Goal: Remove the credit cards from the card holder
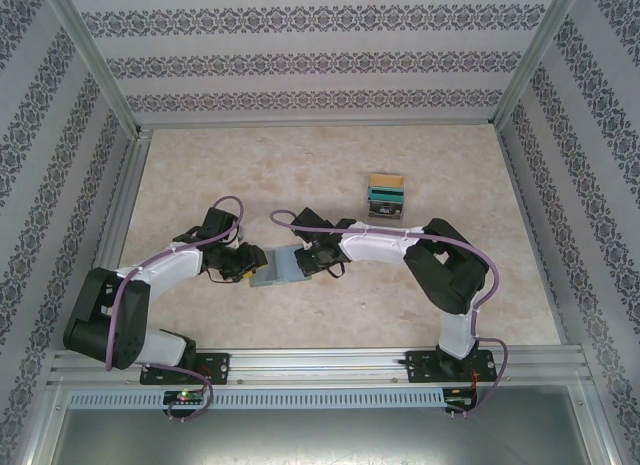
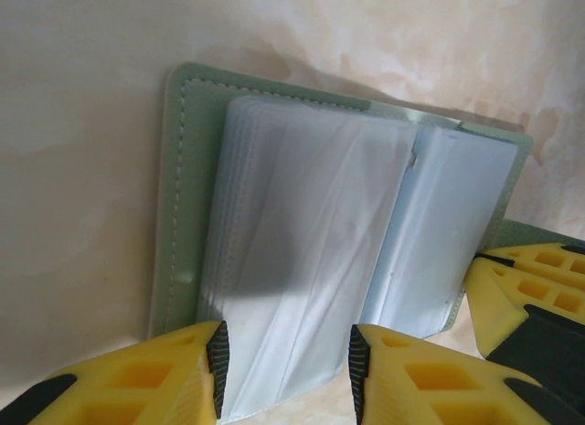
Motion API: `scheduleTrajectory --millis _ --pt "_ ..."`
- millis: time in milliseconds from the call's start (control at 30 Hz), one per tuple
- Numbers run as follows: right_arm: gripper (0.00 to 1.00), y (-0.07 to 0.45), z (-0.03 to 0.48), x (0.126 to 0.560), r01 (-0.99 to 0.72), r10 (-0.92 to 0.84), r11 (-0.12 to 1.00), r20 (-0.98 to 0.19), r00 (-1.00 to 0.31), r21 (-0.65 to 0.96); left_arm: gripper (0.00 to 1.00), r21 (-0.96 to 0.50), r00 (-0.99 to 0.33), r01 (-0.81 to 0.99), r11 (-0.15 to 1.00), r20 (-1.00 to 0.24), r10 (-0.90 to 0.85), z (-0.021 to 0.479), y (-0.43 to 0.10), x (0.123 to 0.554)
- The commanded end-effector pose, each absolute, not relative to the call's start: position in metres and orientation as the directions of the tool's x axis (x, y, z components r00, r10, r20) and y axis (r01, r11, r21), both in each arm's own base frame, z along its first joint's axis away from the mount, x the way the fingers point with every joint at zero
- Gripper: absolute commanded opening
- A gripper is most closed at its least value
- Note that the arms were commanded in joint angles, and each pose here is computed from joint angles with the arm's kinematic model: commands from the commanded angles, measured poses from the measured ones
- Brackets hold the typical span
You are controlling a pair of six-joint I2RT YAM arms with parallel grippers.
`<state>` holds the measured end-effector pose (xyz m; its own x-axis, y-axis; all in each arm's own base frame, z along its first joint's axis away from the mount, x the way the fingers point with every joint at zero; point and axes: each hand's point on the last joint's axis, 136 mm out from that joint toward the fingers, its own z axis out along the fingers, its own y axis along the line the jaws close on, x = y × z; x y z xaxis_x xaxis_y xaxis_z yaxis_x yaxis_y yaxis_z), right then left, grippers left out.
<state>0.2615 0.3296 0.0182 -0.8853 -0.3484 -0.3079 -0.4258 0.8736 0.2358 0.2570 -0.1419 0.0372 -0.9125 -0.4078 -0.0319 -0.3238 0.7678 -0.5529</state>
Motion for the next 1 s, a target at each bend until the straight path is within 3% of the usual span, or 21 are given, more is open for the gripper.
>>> scheduleTrajectory --millis 0,633,967 --pt "0.15 0.335 0.004 0.252 -0.423 -0.359 0.873 -0.267 -0.894 0.243 0.42 -0.532 -0.911 -0.310 0.788 -0.070 -0.406 0.039 -0.135 0.259" --pt "0.15 0.338 0.000 0.249 -0.427 -0.370 0.869 -0.247 -0.896 0.249 0.42 -0.571 -0.932 -0.292 0.767 -0.012 -0.363 0.027 -0.152 0.259" --pt "0.15 0.340 -0.003 0.247 -0.427 -0.373 0.869 -0.236 -0.897 0.249 0.51 -0.699 -0.933 -0.214 0.683 -0.060 -0.354 0.055 -0.171 0.272"
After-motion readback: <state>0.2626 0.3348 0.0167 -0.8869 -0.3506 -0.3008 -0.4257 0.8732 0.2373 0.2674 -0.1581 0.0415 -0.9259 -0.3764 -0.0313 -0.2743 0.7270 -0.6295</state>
